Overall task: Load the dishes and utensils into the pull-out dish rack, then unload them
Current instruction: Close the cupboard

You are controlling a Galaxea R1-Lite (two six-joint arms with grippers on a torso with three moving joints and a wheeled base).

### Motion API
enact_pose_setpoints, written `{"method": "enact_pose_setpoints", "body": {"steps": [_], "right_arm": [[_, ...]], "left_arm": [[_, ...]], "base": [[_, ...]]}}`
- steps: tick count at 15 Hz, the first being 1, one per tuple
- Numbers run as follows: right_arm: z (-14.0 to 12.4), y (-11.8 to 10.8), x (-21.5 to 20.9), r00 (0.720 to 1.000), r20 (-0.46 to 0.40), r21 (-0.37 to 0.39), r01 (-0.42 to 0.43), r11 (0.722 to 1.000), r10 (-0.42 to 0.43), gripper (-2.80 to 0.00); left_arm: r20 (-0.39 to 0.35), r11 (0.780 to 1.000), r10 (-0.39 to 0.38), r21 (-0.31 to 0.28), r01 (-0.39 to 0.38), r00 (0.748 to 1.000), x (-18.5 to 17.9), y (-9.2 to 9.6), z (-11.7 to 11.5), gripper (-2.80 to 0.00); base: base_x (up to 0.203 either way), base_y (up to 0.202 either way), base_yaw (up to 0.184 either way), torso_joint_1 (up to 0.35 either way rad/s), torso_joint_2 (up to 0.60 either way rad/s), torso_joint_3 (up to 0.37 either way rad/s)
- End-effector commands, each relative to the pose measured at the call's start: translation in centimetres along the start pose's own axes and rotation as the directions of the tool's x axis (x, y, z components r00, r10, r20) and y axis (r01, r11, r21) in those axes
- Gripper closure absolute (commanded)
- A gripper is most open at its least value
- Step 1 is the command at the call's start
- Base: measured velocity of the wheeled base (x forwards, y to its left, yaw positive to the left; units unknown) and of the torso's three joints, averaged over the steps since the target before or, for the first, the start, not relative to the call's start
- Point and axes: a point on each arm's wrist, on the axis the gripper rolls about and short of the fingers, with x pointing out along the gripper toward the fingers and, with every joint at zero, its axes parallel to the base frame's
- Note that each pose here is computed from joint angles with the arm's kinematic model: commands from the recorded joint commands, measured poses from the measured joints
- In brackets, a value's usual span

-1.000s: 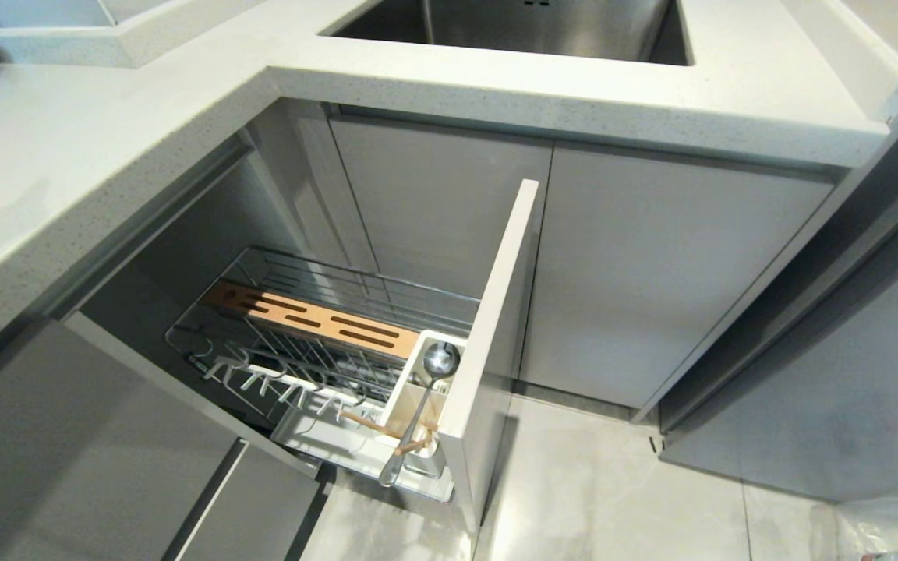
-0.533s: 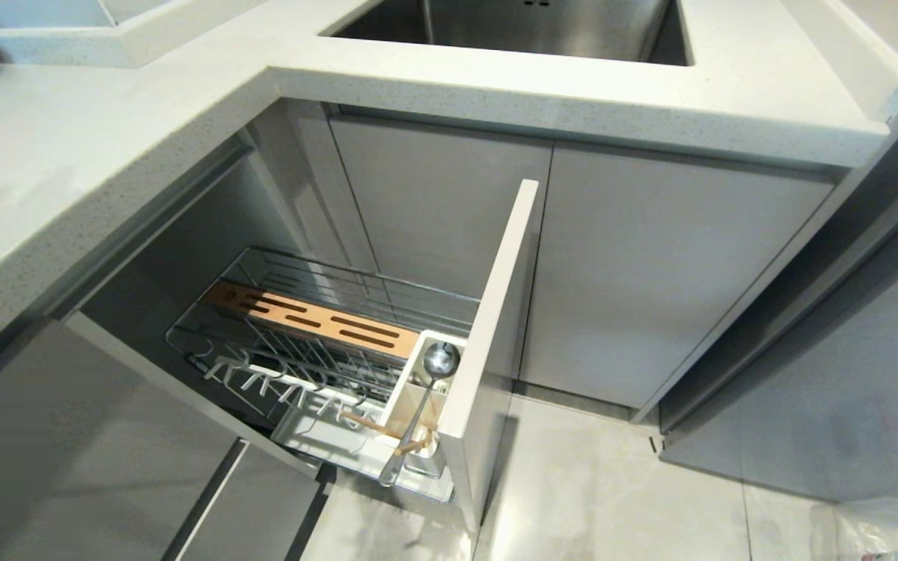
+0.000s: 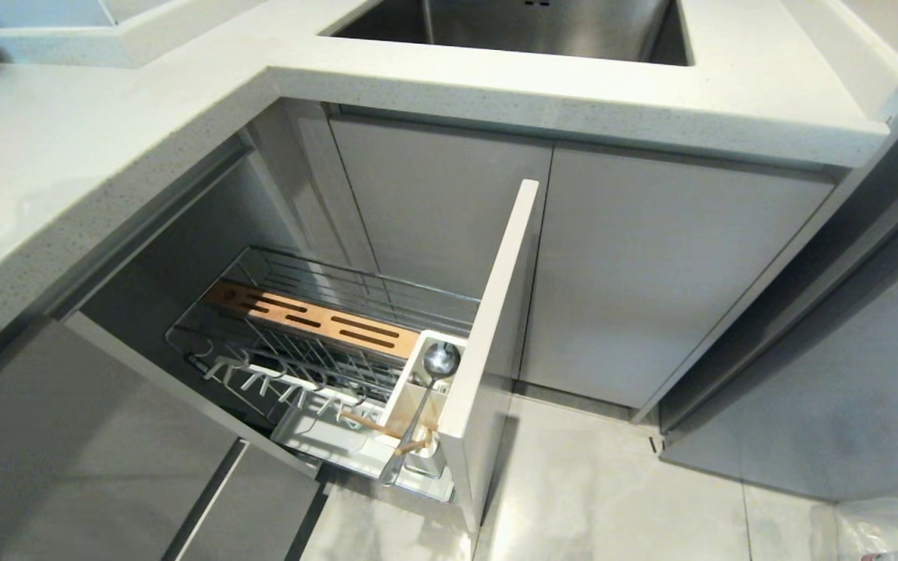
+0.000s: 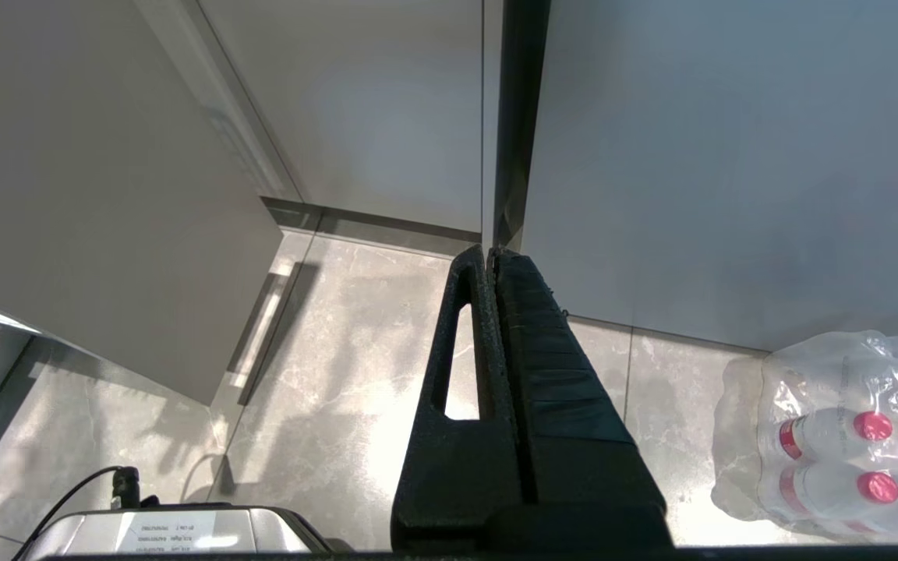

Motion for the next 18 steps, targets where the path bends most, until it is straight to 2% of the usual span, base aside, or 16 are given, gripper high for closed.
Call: {"method": "enact_pose_setpoints", "body": {"steps": [1, 2, 5, 7, 8, 10, 12, 14, 16, 18], "right_arm": [[0.0, 0.0, 0.0, 1.000, -0.001, 0.000, 0.000, 1.000, 0.000, 0.00], [0.0, 0.0, 0.0, 1.000, -0.001, 0.000, 0.000, 1.000, 0.000, 0.00], [0.0, 0.0, 0.0, 1.000, -0.001, 0.000, 0.000, 1.000, 0.000, 0.00], [0.0, 0.0, 0.0, 1.000, -0.001, 0.000, 0.000, 1.000, 0.000, 0.00], [0.0, 0.0, 0.0, 1.000, -0.001, 0.000, 0.000, 1.000, 0.000, 0.00], [0.0, 0.0, 0.0, 1.000, -0.001, 0.000, 0.000, 1.000, 0.000, 0.00], [0.0, 0.0, 0.0, 1.000, -0.001, 0.000, 0.000, 1.000, 0.000, 0.00], [0.0, 0.0, 0.0, 1.000, -0.001, 0.000, 0.000, 1.000, 0.000, 0.00], [0.0, 0.0, 0.0, 1.000, -0.001, 0.000, 0.000, 1.000, 0.000, 0.00], [0.0, 0.0, 0.0, 1.000, -0.001, 0.000, 0.000, 1.000, 0.000, 0.00]], "left_arm": [[-0.071, 0.997, -0.071, -0.041, 0.069, 0.995, 0.7, 0.5, -0.6, 0.00], [-0.110, 0.993, -0.107, -0.066, 0.100, 0.988, 1.4, 1.0, -0.8, 0.00], [-0.194, 0.984, -0.111, -0.157, 0.081, 0.975, 4.3, 3.8, -1.0, 0.00], [-0.262, 0.972, -0.147, -0.215, 0.091, 0.954, 5.9, 4.6, -1.6, 0.00], [-0.308, 0.963, -0.185, -0.248, 0.109, 0.933, 7.1, 4.9, -2.1, 0.00], [-0.407, 0.938, -0.265, -0.318, 0.137, 0.874, 9.9, 5.1, -3.5, 0.00], [-0.507, 0.913, -0.335, -0.384, 0.140, 0.794, 12.8, 4.9, -5.4, 0.00], [-0.602, 0.897, -0.370, -0.431, 0.102, 0.708, 16.1, 4.4, -7.4, 0.00], [-0.661, 0.909, -0.330, -0.416, 0.037, 0.674, 18.4, 3.6, -8.7, 0.00], [-0.733, 0.940, -0.221, -0.336, -0.060, 0.644, 20.2, 3.3, -10.5, 0.00]], "base": [[0.000, 0.000, 0.000, 0.000, 0.00, 0.000], [0.000, 0.000, 0.000, 0.000, 0.00, 0.000], [0.000, 0.000, 0.000, 0.000, 0.00, 0.000], [0.000, 0.000, 0.000, 0.000, 0.00, 0.000], [0.000, 0.000, 0.000, 0.000, 0.00, 0.000], [0.000, 0.000, 0.000, 0.000, 0.00, 0.000], [0.000, 0.000, 0.000, 0.000, 0.00, 0.000], [0.000, 0.000, 0.000, 0.000, 0.00, 0.000], [0.000, 0.000, 0.000, 0.000, 0.00, 0.000], [0.000, 0.000, 0.000, 0.000, 0.00, 0.000]]}}
